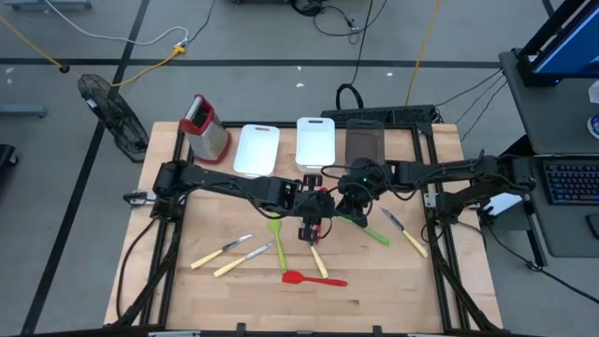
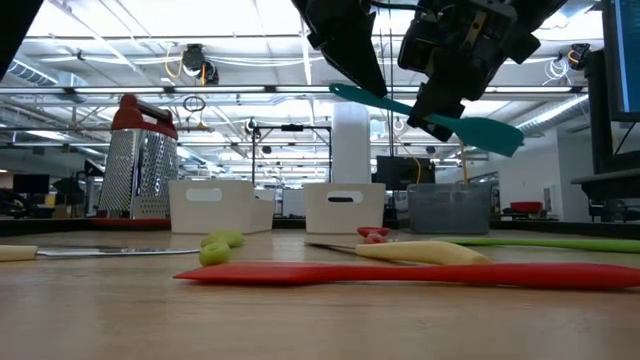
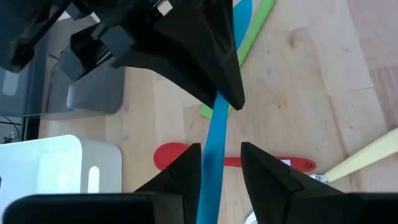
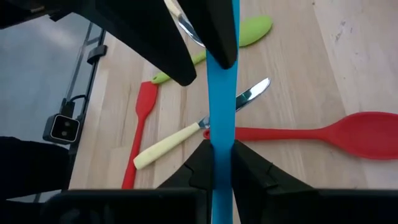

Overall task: Pick & Place Kitchen Items
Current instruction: Put the blue spatula into the left white bin

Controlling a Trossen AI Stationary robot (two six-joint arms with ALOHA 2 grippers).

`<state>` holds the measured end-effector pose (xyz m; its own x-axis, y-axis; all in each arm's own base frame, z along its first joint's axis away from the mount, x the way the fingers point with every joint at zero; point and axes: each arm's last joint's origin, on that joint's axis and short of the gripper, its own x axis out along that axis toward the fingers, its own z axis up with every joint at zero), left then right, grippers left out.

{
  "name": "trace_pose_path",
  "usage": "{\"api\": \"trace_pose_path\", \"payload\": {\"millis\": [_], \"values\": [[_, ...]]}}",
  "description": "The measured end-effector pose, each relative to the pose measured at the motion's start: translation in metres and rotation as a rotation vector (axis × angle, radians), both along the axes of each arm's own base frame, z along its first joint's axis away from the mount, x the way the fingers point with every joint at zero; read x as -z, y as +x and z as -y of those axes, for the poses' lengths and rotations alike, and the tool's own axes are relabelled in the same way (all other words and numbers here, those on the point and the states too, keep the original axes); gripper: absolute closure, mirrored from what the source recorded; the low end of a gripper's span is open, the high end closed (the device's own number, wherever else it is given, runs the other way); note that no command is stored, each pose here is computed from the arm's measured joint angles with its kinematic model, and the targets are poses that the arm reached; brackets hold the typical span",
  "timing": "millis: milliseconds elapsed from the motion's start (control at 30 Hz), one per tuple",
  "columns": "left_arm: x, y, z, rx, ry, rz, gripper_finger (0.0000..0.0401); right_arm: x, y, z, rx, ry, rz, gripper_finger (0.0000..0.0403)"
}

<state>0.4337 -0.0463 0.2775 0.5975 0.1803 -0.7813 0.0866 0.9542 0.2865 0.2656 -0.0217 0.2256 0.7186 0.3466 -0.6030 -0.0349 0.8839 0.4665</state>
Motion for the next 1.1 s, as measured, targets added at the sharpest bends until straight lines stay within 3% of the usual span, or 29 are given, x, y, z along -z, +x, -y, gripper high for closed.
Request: {"api": "trace_pose_path", "payload": {"millis": [833,1100], "values": [[0.011,0.002,-0.007,0.015,-0.026,-0.051,0.0281,-0.004,0.003,-0.001,-0.013,0.06,0.038,0.0377],[0.009,0.007,-0.006,-0.006,-0.052,0.01,0.0281,-0.004,0.003,-0.001,-0.013,0.06,0.038,0.0377]]}}
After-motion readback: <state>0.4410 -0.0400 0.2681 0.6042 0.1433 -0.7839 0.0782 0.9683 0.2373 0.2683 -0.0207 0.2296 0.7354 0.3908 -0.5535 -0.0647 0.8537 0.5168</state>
